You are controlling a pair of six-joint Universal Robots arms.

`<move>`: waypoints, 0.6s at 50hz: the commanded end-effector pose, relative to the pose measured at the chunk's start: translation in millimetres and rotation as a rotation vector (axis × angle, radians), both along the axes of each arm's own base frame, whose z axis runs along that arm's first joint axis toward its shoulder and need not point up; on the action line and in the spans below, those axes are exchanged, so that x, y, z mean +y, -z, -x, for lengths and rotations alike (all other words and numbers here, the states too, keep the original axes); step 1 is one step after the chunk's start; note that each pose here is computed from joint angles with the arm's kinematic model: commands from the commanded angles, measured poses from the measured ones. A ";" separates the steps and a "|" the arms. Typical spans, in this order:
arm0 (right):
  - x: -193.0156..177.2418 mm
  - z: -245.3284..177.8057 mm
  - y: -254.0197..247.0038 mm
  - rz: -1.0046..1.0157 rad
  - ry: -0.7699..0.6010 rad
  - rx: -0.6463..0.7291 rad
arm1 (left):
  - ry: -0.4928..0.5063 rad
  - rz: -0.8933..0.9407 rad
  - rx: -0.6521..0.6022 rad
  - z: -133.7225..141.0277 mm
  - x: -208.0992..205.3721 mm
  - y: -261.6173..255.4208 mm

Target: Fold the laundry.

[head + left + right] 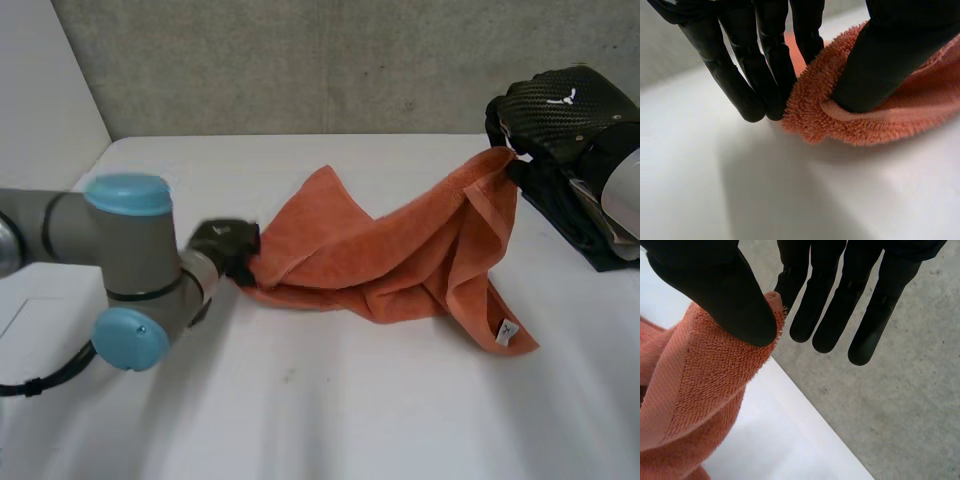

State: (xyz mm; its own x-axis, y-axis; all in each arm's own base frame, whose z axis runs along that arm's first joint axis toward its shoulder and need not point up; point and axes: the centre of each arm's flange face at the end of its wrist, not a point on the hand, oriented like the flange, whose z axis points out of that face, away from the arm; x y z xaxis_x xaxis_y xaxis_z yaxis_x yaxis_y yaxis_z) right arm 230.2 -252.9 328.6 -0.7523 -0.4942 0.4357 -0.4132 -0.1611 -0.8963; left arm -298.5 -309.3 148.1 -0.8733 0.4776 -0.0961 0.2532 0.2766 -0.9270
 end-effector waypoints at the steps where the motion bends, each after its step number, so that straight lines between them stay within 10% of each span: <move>1: -34.3 -0.3 14.8 0.012 0.036 0.010 | -0.074 0.411 0.165 -5.5 -19.4 -100.1; 13: -92.2 -7.0 -52.0 0.416 0.113 -0.228 | -0.042 0.718 0.209 -4.0 -35.2 -197.7; 30: -51.5 15.5 120.6 0.008 -0.144 0.165 | 0.128 0.192 -0.175 -33.0 23.2 -9.0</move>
State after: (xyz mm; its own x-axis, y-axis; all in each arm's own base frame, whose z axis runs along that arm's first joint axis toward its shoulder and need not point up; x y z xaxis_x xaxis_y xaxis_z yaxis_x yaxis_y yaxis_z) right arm 232.2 -323.3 290.6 -0.7164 -0.4564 0.5276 -0.3633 -0.4015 -0.8407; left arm -272.9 -312.1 223.4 -0.8430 0.4389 -0.3110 0.3151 -0.0656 -0.9468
